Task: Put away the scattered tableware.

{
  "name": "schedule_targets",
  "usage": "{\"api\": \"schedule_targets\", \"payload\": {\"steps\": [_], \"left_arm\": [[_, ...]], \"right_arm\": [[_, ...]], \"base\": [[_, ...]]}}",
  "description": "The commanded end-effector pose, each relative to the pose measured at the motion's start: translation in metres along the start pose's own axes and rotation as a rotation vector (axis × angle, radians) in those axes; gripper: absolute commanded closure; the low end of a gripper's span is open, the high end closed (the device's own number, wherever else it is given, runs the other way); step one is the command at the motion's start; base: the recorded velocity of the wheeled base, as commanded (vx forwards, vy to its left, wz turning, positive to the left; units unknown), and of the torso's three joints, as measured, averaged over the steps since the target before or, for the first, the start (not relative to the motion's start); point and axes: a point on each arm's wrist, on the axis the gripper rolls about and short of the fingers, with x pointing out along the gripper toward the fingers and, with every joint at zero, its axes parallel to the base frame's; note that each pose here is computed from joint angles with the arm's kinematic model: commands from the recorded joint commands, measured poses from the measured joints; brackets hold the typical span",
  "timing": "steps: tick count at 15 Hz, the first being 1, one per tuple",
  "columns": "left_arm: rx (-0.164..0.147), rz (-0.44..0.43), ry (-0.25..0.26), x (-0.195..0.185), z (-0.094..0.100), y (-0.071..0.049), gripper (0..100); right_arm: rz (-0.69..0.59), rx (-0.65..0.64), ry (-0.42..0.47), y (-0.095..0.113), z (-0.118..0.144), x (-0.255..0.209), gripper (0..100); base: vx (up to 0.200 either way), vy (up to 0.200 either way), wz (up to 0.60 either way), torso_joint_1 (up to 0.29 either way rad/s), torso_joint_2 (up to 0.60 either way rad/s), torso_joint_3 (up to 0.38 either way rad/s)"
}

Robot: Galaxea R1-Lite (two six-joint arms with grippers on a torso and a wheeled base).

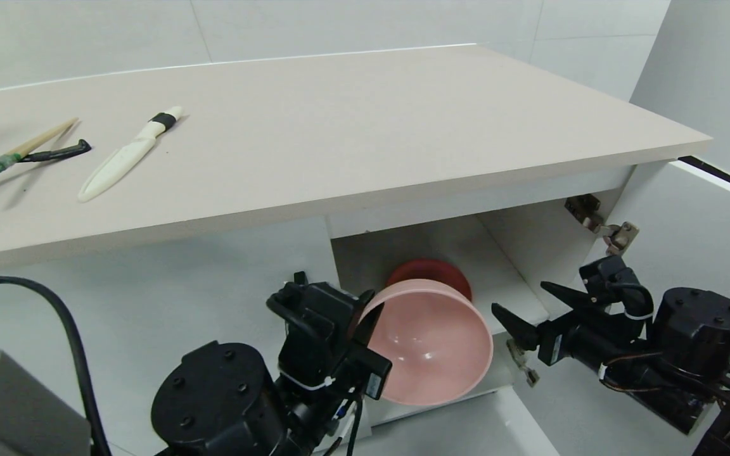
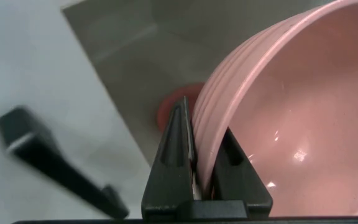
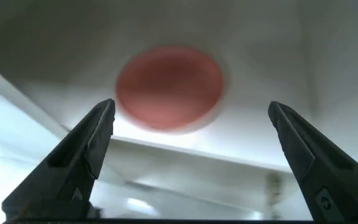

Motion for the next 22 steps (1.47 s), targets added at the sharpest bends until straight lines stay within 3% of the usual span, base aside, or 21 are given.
{"api": "schedule_targets", "payload": {"steps": [1, 4, 7, 11, 12, 15, 19, 22], "left_arm": [[0.021, 0.001, 0.023, 0.009, -0.01, -0.008, 100], [0.03, 0.031, 0.022, 0.021, -0.013, -0.013, 100], [0.034, 0.033, 0.013, 0.036, -0.018, -0.022, 100], [0.007, 0.085, -0.015, 0.059, -0.02, -0.033, 100], [0.004, 0.087, -0.018, 0.06, -0.02, -0.034, 100], [-0.059, 0.102, -0.082, 0.074, -0.007, -0.038, 100], [-0.076, 0.107, -0.095, 0.079, -0.006, -0.04, 100], [-0.087, 0.113, -0.117, 0.082, -0.001, -0.039, 100]], "right_arm": [[-0.01, -0.014, -0.054, -0.002, 0.014, -0.009, 0], [-0.01, -0.02, -0.155, -0.001, 0.039, -0.025, 0], [0.009, -0.022, -0.166, 0.004, 0.043, -0.033, 0], [0.062, -0.026, -0.219, 0.016, 0.054, -0.043, 0], [0.062, -0.026, -0.215, 0.016, 0.053, -0.043, 0], [0.063, -0.027, -0.123, 0.016, 0.033, -0.034, 0], [0.052, -0.029, -0.059, 0.014, 0.017, -0.018, 0], [0.034, -0.035, -0.065, 0.01, 0.015, 0.0, 0]], "base": [[0.0, 0.0, 0.0, 0.0, 0.0, 0.0], [0.0, 0.0, 0.0, 0.0, 0.0, 0.0], [0.0, 0.0, 0.0, 0.0, 0.0, 0.0], [0.0, 0.0, 0.0, 0.0, 0.0, 0.0], [0.0, 0.0, 0.0, 0.0, 0.0, 0.0], [0.0, 0.0, 0.0, 0.0, 0.0, 0.0], [0.0, 0.0, 0.0, 0.0, 0.0, 0.0], [0.0, 0.0, 0.0, 0.0, 0.0, 0.0]]}}
